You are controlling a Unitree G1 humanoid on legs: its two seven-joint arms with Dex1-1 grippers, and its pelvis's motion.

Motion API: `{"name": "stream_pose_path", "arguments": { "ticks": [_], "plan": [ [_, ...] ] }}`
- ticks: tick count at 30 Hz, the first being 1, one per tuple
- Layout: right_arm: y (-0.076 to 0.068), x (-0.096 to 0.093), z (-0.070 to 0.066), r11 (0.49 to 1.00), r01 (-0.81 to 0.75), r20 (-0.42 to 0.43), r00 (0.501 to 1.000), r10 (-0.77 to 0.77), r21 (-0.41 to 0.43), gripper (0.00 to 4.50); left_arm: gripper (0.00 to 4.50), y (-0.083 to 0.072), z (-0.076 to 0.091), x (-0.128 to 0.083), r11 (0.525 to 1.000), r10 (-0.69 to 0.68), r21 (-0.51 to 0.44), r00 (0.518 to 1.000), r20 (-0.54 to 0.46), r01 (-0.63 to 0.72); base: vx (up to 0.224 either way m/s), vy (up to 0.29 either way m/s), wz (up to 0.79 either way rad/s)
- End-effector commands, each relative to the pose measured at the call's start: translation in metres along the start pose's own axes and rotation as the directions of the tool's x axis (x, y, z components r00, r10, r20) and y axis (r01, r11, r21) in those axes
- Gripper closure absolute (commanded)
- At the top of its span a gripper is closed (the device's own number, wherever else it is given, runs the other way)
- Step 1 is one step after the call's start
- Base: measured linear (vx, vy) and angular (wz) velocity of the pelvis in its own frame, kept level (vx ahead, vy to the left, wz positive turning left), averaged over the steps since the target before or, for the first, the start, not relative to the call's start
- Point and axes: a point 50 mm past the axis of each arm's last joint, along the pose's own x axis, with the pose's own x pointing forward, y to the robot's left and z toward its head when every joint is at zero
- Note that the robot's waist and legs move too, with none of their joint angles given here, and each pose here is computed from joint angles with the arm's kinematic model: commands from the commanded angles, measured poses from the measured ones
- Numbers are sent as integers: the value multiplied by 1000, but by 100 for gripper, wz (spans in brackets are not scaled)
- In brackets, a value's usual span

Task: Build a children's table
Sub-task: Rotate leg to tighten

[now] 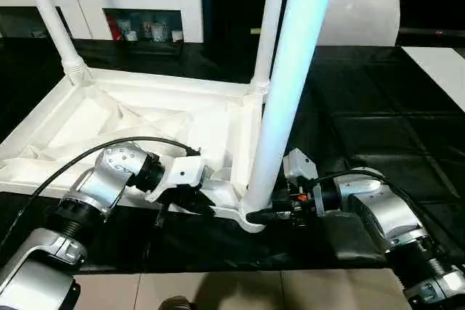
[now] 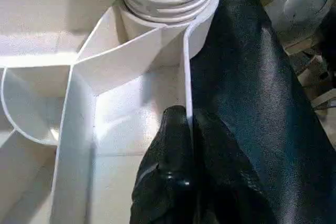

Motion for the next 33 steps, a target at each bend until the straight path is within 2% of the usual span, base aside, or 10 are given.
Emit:
{"name": "stream_pose_path", "arguments": {
  "ticks": [1,5,11,13,14,19,22,24,27,33],
  "plan": [
    [7,9,2,999,-49,28,998,49,1,181,450,-4,-1,12,999,-50,-7,999,0,50,0,0,0],
    [5,19,-2,993,102,59,993,-105,52,182,450,3,2,19,994,98,-62,994,40,-95,0,0,0],
    [-13,35,-7,905,402,5,914,-407,140,182,450,11,7,32,955,252,-181,965,73,-235,-9,0,-1],
    [-18,44,-1,849,480,16,869,-495,221,182,450,17,13,40,922,325,-251,941,94,-293,0,0,0],
    [-22,55,5,787,544,13,821,-571,290,182,450,27,20,46,869,423,-323,902,90,-376,0,0,0],
    [-30,73,13,678,652,-37,730,-683,340,182,450,47,36,51,740,603,-412,796,53,-533,0,0,0],
    [-34,74,16,649,678,-18,696,-718,346,113,450,51,42,51,712,639,-412,768,43,-568,0,0,0],
    [-36,72,18,629,687,-7,677,-736,363,110,450,51,43,50,708,642,-414,765,39,-573,0,0,0],
    [-36,69,20,625,689,14,667,-745,368,77,450,51,43,47,702,649,-410,761,30,-582,0,0,0],
    [-31,51,24,705,651,116,706,-698,282,21,450,43,32,37,751,605,-364,795,43,-552,0,0,0]
  ]
}}
